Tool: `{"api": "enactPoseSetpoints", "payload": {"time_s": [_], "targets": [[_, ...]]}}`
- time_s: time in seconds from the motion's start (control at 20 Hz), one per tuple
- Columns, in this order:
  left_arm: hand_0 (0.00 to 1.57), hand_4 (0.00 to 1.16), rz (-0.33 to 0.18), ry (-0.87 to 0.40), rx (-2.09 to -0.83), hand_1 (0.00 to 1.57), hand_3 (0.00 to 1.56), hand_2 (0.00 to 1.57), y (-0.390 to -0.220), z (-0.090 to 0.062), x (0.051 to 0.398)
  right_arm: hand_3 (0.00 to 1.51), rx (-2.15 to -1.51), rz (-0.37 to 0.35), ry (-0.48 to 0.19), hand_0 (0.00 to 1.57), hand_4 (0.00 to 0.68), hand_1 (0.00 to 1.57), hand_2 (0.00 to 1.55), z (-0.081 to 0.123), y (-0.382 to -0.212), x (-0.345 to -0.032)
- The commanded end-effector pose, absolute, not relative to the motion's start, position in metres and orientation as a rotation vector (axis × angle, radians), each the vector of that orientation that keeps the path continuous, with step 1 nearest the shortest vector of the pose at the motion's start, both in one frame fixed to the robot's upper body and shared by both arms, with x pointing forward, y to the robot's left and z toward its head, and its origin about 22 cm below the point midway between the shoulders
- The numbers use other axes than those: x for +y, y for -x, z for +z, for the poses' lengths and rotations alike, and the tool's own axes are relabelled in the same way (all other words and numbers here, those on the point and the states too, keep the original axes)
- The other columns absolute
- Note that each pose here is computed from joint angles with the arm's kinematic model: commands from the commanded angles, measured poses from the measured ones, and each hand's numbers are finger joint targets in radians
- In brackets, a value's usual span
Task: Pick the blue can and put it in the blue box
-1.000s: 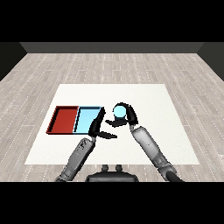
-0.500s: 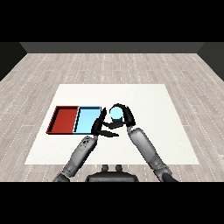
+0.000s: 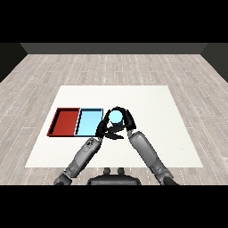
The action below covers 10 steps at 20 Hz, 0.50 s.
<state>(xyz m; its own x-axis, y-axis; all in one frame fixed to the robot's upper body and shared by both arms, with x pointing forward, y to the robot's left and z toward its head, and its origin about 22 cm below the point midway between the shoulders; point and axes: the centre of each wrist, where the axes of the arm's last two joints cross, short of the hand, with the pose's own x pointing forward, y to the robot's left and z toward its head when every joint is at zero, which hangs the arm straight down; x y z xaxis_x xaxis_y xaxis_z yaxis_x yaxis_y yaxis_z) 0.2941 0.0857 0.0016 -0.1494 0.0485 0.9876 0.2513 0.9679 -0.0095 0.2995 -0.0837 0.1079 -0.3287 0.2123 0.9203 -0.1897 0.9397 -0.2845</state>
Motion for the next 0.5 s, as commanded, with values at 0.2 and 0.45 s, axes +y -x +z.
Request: {"api": "enactPoseSetpoints", "payload": {"time_s": [0.2, 0.45], "targets": [[0.0, 0.0, -0.2, 0.291, -1.72, 0.0, 0.0, 0.0, -0.29, 0.016, 0.084, 1.38, -1.878, 0.406, -0.02, 1.49, 0.546, 1.49, 1.46, 0.123, -0.277, -0.069], [0.0, 0.0, -0.174, 0.311, -1.737, 0.0, 0.0, 0.0, -0.28, 0.0, 0.065, 1.38, -1.885, 0.401, -0.07, 1.4, 0.573, 1.4, 1.45, 0.115, -0.289, -0.076]]}}
